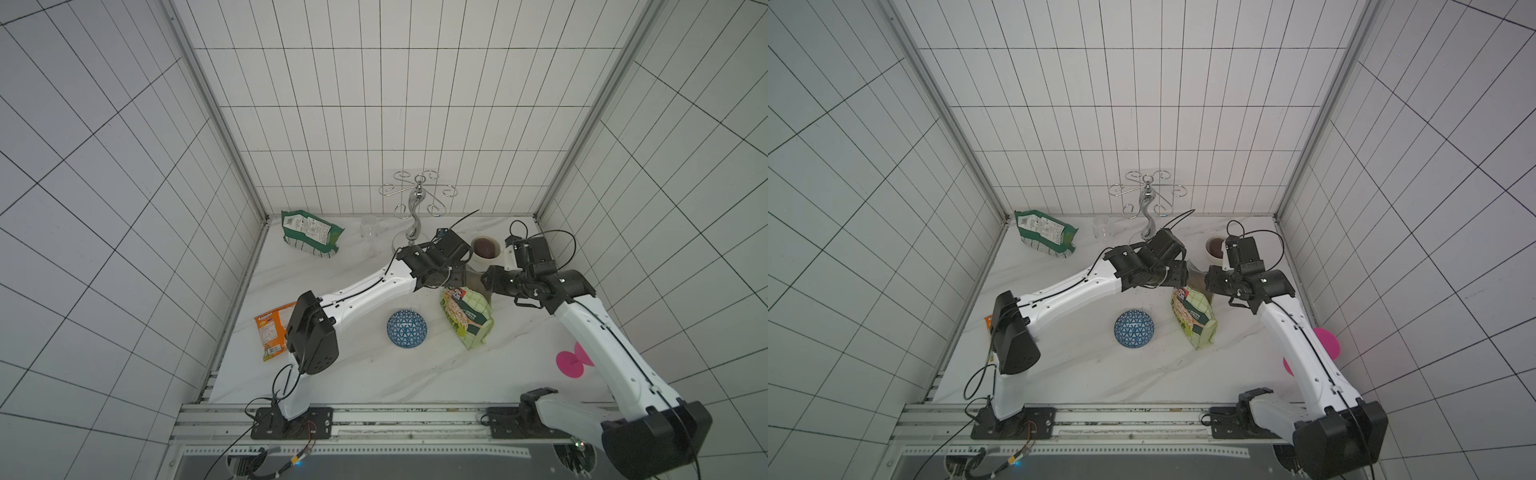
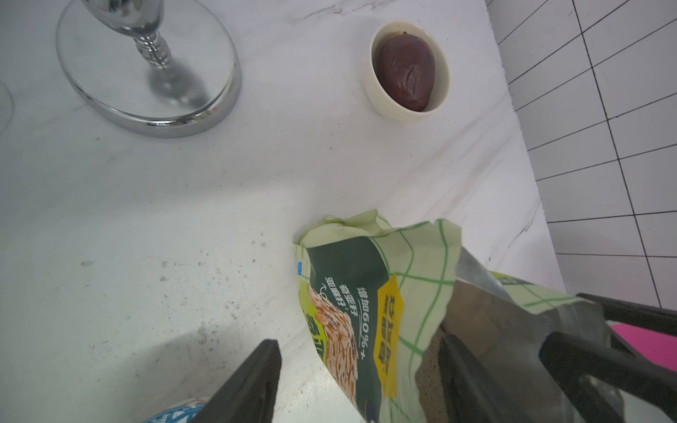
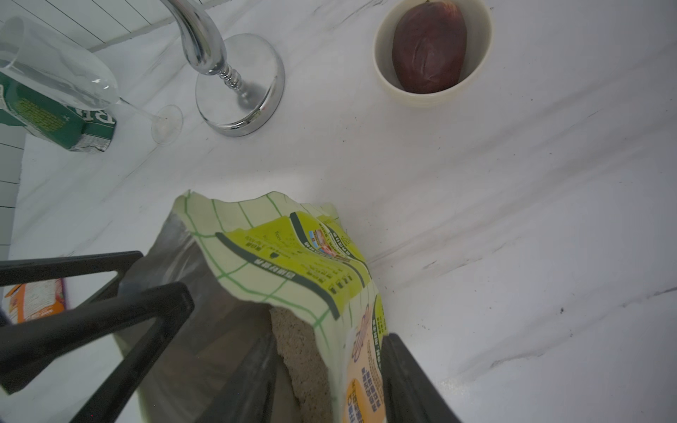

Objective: Pour the oats into the breakfast bowl
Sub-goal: Open the oats bag at the center of the board.

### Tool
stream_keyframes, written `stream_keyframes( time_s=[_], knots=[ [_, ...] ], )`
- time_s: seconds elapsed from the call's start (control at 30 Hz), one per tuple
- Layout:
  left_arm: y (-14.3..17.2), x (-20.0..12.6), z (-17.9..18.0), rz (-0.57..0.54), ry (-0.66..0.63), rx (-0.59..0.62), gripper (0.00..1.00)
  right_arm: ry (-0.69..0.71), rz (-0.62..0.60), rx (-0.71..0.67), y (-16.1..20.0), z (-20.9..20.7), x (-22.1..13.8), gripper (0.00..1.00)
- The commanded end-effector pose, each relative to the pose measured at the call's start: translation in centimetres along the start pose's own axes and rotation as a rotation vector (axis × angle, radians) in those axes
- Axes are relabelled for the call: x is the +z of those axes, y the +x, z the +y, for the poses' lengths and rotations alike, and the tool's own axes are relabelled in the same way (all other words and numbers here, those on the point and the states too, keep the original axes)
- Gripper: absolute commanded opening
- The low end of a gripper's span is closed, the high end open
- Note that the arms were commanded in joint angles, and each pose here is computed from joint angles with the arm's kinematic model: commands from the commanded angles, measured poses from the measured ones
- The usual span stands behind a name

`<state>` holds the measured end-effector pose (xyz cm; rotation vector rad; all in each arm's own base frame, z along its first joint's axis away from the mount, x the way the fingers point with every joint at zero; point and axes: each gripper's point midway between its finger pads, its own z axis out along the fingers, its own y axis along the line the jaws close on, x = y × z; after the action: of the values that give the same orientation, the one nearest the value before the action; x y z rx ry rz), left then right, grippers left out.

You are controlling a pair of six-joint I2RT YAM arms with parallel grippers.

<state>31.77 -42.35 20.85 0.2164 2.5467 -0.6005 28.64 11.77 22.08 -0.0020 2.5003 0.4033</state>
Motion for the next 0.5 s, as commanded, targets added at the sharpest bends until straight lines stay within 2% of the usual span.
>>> stream_keyframes(
  time_s=[0.0, 0.17, 0.33, 0.47],
  knots=[
    [0.8, -1.3, -1.6, 0.035, 0.076, -0.045, 0.69, -0.009, 0.06, -0.002, 2.1, -0.3, -0.1, 0.49],
    [2.6, -1.4, -2.0, 0.069, 0.051, -0.079, 0.61, 0.013, 0.068, 0.01, 3.0, -0.9, 0.1, 0.46],
    [4.0, -1.1, -1.9, 0.108, 0.023, -0.113, 0.5, 0.035, 0.046, 0.008, 2.0, -1.0, 0.5, 0.39],
    [4.5, -0.9, -1.4, 0.124, -0.003, -0.139, 0.38, 0.051, 0.041, -0.025, 1.0, -1.0, 1.4, 0.41]
  ],
)
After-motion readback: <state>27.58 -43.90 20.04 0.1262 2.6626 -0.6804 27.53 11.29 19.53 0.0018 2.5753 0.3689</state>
